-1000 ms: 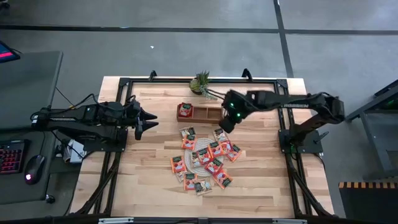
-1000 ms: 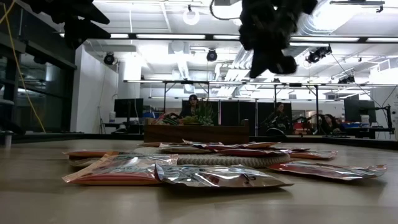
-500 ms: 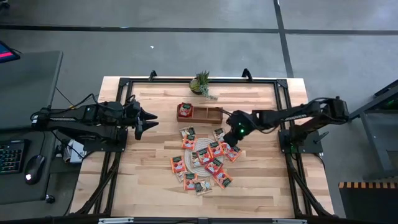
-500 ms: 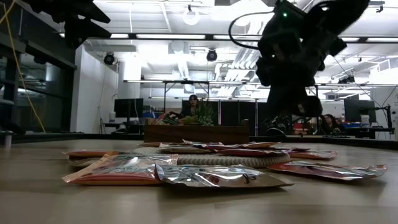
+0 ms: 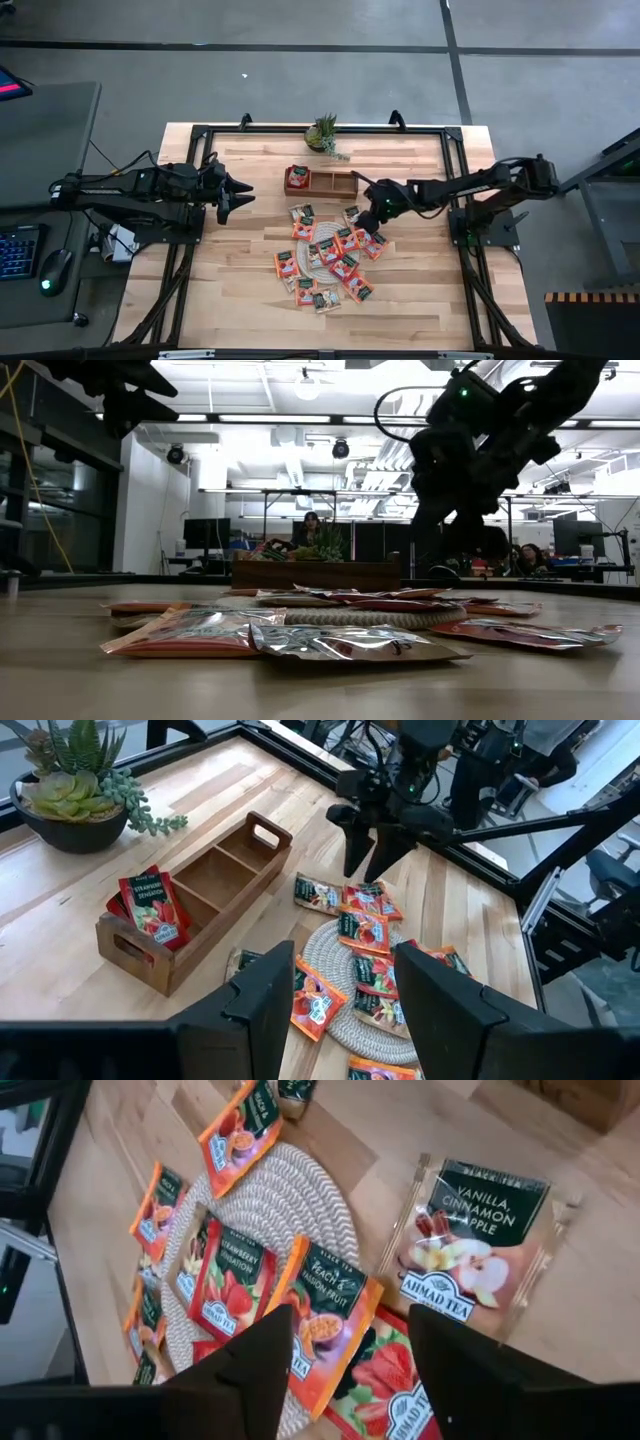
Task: Pick & Place Tea
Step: Put the orange tea bag into the middle section of the wooden organizer
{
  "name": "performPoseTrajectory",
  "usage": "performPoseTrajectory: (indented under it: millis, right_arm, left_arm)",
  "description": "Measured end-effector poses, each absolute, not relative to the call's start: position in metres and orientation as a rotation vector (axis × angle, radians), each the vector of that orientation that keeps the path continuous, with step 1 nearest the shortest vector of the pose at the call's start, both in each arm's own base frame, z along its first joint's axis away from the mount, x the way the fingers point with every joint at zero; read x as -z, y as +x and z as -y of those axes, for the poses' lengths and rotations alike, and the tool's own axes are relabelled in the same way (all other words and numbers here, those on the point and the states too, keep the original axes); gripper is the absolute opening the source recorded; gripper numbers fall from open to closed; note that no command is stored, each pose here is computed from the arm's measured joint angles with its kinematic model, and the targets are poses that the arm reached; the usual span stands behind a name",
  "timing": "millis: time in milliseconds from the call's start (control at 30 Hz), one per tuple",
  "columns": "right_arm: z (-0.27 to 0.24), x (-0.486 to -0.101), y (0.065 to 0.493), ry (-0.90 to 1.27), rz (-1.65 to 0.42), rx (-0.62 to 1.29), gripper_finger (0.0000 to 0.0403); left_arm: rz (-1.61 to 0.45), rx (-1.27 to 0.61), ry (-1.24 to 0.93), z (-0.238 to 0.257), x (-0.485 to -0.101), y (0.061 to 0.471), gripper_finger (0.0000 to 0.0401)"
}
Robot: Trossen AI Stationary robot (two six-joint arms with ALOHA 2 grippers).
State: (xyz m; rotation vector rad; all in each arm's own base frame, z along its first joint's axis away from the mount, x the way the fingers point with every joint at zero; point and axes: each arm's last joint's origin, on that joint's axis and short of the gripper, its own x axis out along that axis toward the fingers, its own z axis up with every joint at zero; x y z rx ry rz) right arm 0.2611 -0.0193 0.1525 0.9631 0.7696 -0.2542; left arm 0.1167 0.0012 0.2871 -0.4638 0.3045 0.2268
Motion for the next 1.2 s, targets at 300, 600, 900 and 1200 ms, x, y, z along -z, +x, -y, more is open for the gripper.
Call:
performPoseTrajectory:
  millis: [300, 600, 900, 1200]
  right_arm:
    - [0.019, -0.130, 0.274, 1.016, -0.785, 0.247, 0.0200]
    - [0.019, -0.118, 0.277, 1.029, -0.805, 0.260, 0.0195]
    - [0.019, -0.116, 0.280, 1.037, -0.793, 0.254, 0.0195]
    - [0.017, -0.116, 0.279, 1.057, -0.815, 0.220, 0.0163]
  left_arm:
    - [-0.305, -0.227, -0.464, -0.001, -0.287, 0.117, 0.0172]
    - [-0.307, -0.228, -0.465, -0.001, -0.287, 0.117, 0.0172]
    - [-0.308, -0.228, -0.463, -0.001, -0.287, 0.117, 0.0172]
    - [-0.308, -0.228, -0.462, -0.001, -0.287, 0.117, 0.0172]
